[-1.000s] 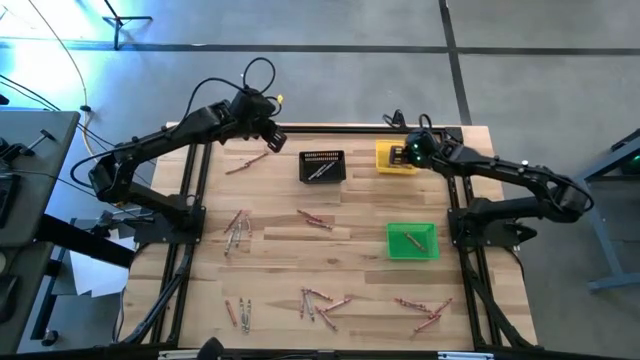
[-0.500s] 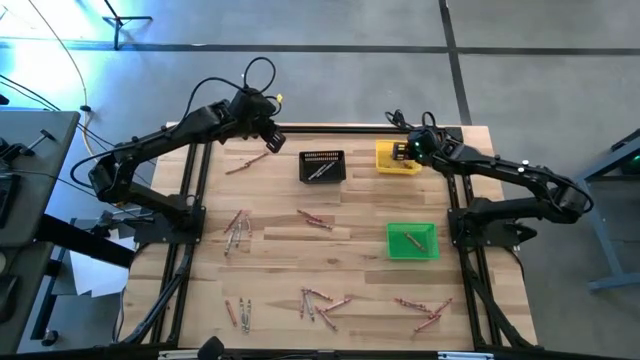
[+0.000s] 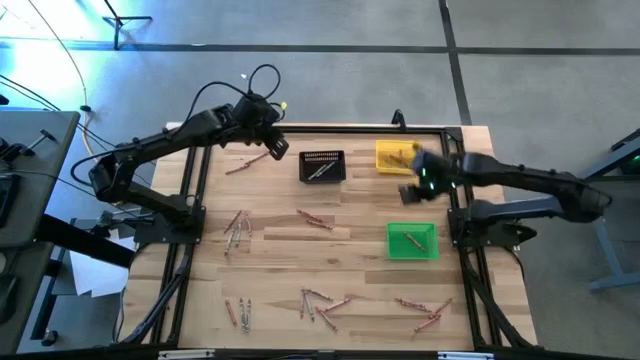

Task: Sort crayons
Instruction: Put the red crayon into the yellow basket

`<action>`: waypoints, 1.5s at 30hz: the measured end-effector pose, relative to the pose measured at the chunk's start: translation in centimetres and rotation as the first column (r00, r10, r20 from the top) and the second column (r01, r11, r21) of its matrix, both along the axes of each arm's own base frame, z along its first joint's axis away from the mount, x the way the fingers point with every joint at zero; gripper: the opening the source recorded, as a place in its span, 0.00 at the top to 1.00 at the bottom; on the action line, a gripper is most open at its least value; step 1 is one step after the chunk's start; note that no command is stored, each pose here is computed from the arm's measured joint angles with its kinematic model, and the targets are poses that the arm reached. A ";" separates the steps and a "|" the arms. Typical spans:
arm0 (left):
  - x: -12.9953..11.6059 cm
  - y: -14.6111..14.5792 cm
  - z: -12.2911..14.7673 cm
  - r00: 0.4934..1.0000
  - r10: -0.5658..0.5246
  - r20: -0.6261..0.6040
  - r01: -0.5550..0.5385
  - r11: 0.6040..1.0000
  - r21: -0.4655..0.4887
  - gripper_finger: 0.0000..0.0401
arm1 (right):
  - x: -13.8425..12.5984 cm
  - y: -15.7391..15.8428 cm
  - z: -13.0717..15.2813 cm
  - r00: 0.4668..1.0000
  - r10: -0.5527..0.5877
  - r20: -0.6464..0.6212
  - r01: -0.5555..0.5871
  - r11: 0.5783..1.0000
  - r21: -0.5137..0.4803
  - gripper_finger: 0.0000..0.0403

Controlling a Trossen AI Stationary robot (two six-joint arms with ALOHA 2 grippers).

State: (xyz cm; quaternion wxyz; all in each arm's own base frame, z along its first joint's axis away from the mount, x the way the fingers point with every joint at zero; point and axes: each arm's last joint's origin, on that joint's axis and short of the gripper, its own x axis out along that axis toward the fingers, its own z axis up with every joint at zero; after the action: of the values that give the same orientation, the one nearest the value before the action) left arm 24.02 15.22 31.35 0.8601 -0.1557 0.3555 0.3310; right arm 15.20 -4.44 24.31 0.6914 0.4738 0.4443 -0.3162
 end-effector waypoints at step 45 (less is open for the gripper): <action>4.7 -21.5 1.4 0.915 -0.219 0.340 0.278 0.951 -0.138 0.79 | 0.8 29.2 -9.6 0.361 0.923 -0.133 -0.905 0.381 0.186 0.78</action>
State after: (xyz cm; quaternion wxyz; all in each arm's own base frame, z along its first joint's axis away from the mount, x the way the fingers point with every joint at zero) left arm 28.72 -6.31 32.72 0.9235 -0.2393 0.2567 0.1547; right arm 16.03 24.76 14.75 0.6781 0.1376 0.7164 0.0897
